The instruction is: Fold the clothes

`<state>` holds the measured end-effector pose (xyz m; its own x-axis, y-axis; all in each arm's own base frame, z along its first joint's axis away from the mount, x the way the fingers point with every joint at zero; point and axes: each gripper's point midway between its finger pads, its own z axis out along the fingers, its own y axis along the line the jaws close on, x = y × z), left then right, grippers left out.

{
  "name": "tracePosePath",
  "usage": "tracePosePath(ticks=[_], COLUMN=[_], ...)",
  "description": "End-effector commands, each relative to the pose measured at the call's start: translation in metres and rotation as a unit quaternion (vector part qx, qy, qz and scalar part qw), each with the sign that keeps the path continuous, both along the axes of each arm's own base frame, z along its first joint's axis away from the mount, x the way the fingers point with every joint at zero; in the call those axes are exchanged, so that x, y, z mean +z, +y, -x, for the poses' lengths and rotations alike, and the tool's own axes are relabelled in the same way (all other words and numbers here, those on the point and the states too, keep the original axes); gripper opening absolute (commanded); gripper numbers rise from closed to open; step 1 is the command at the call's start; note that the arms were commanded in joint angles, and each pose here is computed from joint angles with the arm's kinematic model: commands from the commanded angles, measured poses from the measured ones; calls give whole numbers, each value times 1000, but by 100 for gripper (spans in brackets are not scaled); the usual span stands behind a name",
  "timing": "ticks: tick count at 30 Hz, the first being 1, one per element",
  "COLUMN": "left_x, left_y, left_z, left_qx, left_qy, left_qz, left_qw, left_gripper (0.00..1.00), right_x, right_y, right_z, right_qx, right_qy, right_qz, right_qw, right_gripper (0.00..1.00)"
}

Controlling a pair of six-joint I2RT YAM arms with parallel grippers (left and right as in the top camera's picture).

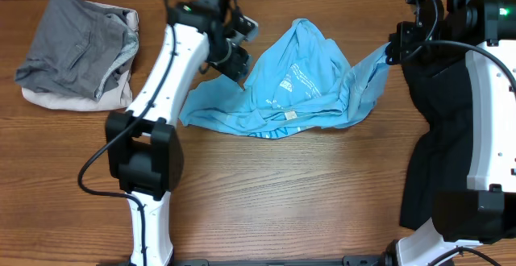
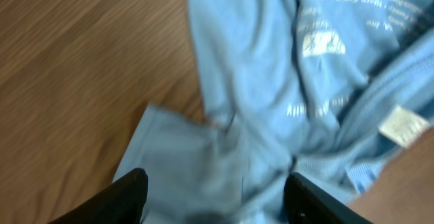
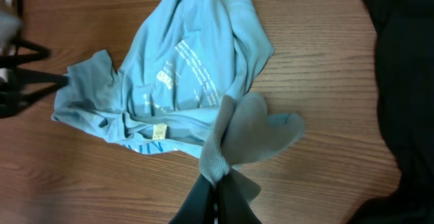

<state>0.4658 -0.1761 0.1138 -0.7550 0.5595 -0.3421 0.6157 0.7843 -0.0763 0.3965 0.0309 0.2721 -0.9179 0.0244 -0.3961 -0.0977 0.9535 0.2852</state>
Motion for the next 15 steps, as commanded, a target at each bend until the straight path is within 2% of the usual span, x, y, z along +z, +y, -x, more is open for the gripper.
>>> tracePosePath(ticks=[1,5,9,15], left_x=[-19,-38,-67,-101], left_y=[-24,-26,-21,4], left_z=[4,-3,-7,-17], left_qx=[-64,-64,-33,83], left_qy=[-21,-44,-24,20], left_qz=[-7,-45,-59,-46], left_qw=[998,996,997,995], left_gripper=[68,67,64,59], right_x=[8,8,7,7], right_y=[2,2,2,2], right_z=[4,4,5,6], right_qx=[2,2,2,2], right_qy=[-12,-11,-8,-7], right_qz=[-3,-3,-3,-2], right_qw=[1000,1000,1000,1000], right_gripper=[4,4,4,4])
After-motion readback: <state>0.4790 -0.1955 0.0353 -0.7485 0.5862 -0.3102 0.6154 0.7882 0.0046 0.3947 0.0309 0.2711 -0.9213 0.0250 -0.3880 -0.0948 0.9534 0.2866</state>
